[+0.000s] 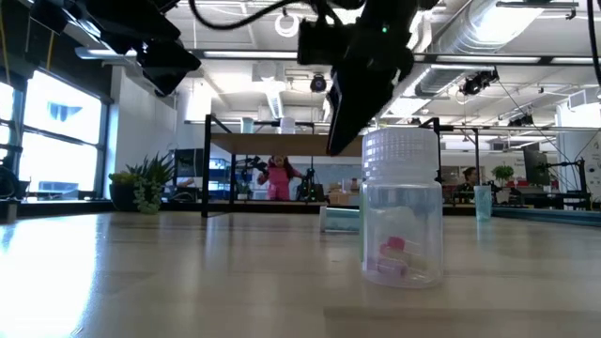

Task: Pick and place medicine bottles onto shelf by color
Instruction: Put the middle blue pill bottle on the shelf

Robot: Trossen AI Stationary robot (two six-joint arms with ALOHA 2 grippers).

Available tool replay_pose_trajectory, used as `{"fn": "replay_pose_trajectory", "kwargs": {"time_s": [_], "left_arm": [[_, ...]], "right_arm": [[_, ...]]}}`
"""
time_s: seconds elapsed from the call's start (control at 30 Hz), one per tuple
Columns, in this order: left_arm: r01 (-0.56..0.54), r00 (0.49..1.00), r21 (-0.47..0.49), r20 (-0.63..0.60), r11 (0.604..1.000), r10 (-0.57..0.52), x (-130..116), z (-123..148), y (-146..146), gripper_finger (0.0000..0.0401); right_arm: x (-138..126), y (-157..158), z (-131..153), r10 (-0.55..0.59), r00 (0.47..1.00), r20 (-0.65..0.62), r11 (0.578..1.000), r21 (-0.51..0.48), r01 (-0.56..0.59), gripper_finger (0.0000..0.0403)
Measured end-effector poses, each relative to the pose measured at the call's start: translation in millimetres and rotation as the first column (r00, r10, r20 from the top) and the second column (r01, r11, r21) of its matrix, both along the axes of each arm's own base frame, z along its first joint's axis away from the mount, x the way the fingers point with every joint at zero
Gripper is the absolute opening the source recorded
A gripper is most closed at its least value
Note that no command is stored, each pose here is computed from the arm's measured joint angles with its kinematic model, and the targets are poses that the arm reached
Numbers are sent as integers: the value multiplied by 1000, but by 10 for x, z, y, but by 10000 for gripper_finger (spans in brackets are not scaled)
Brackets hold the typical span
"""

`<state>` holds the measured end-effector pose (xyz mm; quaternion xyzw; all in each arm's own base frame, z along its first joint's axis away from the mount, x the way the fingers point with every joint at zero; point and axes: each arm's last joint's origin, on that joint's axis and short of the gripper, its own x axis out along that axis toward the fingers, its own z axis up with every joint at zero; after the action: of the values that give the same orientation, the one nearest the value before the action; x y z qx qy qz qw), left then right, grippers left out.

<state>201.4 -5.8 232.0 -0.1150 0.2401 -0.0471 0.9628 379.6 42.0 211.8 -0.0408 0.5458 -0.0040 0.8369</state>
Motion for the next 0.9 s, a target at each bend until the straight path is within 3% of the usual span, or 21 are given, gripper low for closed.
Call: {"fn": "replay_pose_trajectory", "kwargs": {"time_s": [0.67, 0.9], "left_arm": [[17, 1000, 11, 0, 1000, -17, -2, -1, -70, 193], [17, 1000, 11, 0, 1000, -17, -2, -1, -69, 193]], "right_arm": [[192, 21, -523, -42, 997, -65, 999, 6, 43, 173], [200, 22, -583, -44, 996, -79, 999, 4, 45, 172]]}}
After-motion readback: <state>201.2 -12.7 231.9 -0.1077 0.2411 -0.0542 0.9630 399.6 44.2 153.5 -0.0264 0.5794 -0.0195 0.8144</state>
